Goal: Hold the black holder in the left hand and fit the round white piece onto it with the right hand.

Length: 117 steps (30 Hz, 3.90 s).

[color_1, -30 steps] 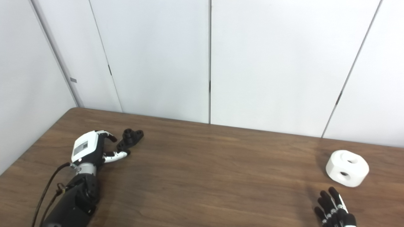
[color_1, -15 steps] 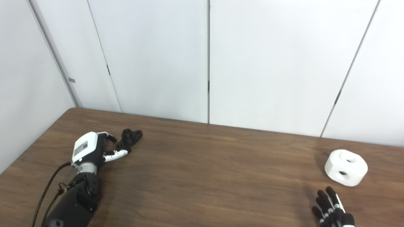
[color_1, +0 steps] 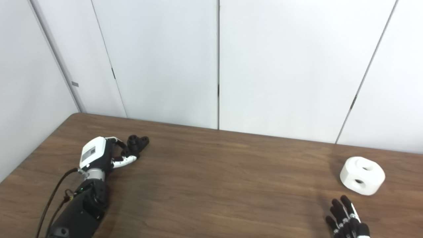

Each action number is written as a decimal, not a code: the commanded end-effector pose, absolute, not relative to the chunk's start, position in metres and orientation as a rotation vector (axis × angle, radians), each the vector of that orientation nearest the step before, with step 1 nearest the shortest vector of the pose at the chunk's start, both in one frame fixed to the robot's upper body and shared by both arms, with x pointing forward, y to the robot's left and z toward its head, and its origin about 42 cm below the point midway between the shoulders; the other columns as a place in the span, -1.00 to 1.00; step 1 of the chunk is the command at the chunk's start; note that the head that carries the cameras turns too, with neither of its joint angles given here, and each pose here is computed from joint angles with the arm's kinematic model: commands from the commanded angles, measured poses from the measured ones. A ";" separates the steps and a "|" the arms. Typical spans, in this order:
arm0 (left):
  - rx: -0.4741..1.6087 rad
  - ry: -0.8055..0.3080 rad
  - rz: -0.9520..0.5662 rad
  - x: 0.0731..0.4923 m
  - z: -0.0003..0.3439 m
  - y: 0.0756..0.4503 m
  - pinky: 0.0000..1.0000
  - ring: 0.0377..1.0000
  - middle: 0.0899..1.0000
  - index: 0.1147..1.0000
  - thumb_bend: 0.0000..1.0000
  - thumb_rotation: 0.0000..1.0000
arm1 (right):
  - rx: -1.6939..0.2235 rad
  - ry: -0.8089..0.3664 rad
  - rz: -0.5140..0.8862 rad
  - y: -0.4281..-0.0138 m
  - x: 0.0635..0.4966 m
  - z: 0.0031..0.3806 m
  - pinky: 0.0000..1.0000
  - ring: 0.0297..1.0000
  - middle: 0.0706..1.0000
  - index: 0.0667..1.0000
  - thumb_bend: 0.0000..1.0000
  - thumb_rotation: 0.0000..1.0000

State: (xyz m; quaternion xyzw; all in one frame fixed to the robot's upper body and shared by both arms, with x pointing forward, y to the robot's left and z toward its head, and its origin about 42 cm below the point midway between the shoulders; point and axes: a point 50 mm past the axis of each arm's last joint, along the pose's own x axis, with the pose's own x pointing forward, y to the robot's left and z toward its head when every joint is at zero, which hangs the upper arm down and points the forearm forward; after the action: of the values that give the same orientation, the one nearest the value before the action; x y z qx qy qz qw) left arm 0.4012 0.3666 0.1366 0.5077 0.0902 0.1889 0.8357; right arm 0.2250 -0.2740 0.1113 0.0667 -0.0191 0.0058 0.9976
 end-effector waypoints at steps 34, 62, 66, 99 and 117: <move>0.990 0.048 0.429 0.412 0.148 0.352 1.00 0.71 0.48 -0.16 0.04 -0.90 | 0.165 0.032 -0.012 -0.268 0.203 0.096 0.85 0.88 0.85 0.91 0.26 0.91; 0.847 0.126 0.029 0.356 0.167 0.310 0.57 0.73 0.55 -0.15 0.02 -0.88 | 0.150 0.015 -0.010 -0.260 0.205 0.104 0.82 0.86 0.84 0.91 0.22 0.93; 0.840 0.109 -0.064 0.335 0.171 0.296 0.53 0.72 0.58 -0.15 0.02 -0.88 | 0.150 0.017 -0.015 -0.258 0.206 0.107 0.81 0.85 0.84 0.89 0.17 0.95; 0.800 -0.100 -0.607 0.249 0.136 0.201 1.00 0.90 0.67 -0.16 0.02 -0.88 | 0.167 0.017 -0.022 -0.224 0.218 0.137 0.89 0.86 0.82 0.92 0.16 0.94; 0.927 -0.167 -0.597 0.247 0.125 0.188 1.00 0.89 0.65 -0.16 0.02 -0.88 | 0.163 0.018 -0.015 -0.230 0.218 0.140 0.91 0.87 0.83 0.91 0.15 0.94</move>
State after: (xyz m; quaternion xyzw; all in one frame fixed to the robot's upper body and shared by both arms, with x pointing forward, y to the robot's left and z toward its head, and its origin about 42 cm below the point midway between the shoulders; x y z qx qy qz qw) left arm 0.2485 0.1879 0.1326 0.4308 -0.0944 -0.2744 0.8545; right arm 0.2257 -0.2371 0.1376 0.0593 0.0204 -0.0044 0.9980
